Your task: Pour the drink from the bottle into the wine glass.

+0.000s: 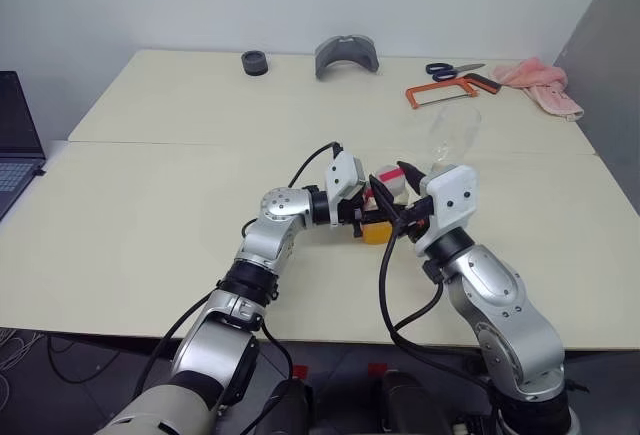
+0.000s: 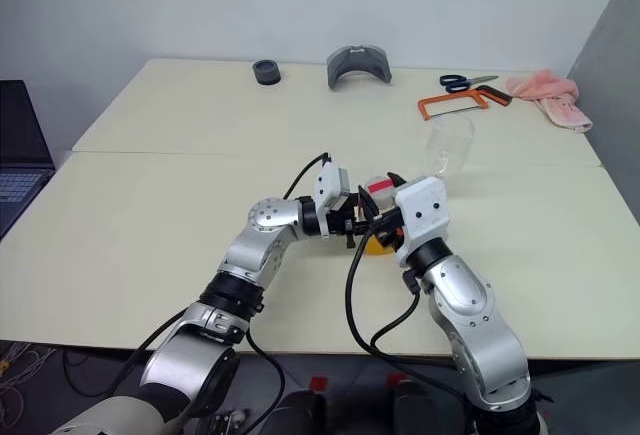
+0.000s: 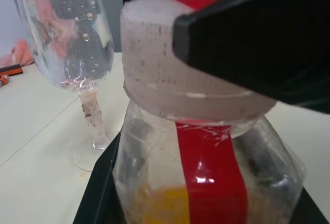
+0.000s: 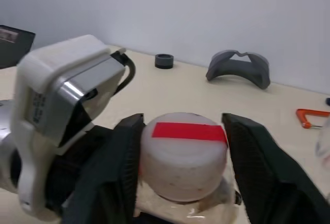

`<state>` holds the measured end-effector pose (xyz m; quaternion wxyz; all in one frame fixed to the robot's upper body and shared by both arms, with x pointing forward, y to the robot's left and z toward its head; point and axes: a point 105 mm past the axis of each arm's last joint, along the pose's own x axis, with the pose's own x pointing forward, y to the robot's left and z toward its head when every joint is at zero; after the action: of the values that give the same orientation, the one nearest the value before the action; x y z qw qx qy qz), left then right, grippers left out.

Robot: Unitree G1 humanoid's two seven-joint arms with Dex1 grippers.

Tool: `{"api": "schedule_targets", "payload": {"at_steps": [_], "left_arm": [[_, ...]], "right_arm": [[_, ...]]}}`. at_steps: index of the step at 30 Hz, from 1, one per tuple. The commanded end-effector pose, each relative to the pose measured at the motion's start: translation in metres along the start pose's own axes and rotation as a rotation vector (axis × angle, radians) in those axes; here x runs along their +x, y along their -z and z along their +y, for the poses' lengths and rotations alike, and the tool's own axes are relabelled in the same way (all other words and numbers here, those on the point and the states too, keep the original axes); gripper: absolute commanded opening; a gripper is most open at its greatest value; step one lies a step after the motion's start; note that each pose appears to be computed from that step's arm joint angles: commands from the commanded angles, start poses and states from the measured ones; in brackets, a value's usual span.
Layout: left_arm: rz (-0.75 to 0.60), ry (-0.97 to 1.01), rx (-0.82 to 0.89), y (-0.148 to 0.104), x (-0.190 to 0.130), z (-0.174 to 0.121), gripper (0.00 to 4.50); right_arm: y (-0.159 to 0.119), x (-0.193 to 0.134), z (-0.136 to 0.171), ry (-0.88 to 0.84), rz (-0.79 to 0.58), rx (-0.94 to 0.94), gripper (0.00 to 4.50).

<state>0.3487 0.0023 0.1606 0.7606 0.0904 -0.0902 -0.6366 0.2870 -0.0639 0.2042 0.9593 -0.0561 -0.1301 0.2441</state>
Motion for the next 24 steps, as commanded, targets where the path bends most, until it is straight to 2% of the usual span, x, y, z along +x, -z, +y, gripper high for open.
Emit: {"api": "schedule_targets", "payload": {"at_steps": [1,4,7,10,14,16,22,23,24], "left_arm": [[-0.027,0.013,0.064,-0.016,0.001,0.003,1.69],[-0.022,0.020,0.063,-0.016,0.000,0.002,1.69],[-0.018,0.041,0.058,-0.015,0.000,-0.001,1.69],[-0.039,0.103,0.043,-0.022,-0.003,-0.006,1.69],[-0.039,0.171,0.055,-0.029,-0.009,-0.009,1.69],[-0.037,0.187,0.063,-0.031,-0.011,-0.010,1.68],[-0.036,0.189,0.068,-0.033,-0.013,-0.011,1.67],[-0.037,0.184,0.067,-0.033,-0.014,-0.011,1.67],[-0.036,0.181,0.067,-0.033,-0.014,-0.012,1.67]], "right_arm": [[-0.014,0.000,0.000,-0.030,-0.068,-0.009,1.85],[-0.014,0.001,0.002,-0.081,-0.081,-0.015,1.85],[-0.017,0.001,0.011,-0.209,-0.106,0.001,1.85],[-0.020,-0.001,0.019,-0.460,-0.108,-0.024,1.85],[-0.017,-0.013,0.022,-0.876,0.013,-0.060,1.85],[-0.017,-0.016,0.020,-0.997,0.068,-0.052,1.85],[-0.025,-0.007,0.013,-1.070,0.097,-0.003,1.85],[-0.025,-0.006,0.011,-1.058,0.095,-0.007,2.41],[-0.026,-0.004,0.009,-1.046,0.091,-0.004,2.57]]}}
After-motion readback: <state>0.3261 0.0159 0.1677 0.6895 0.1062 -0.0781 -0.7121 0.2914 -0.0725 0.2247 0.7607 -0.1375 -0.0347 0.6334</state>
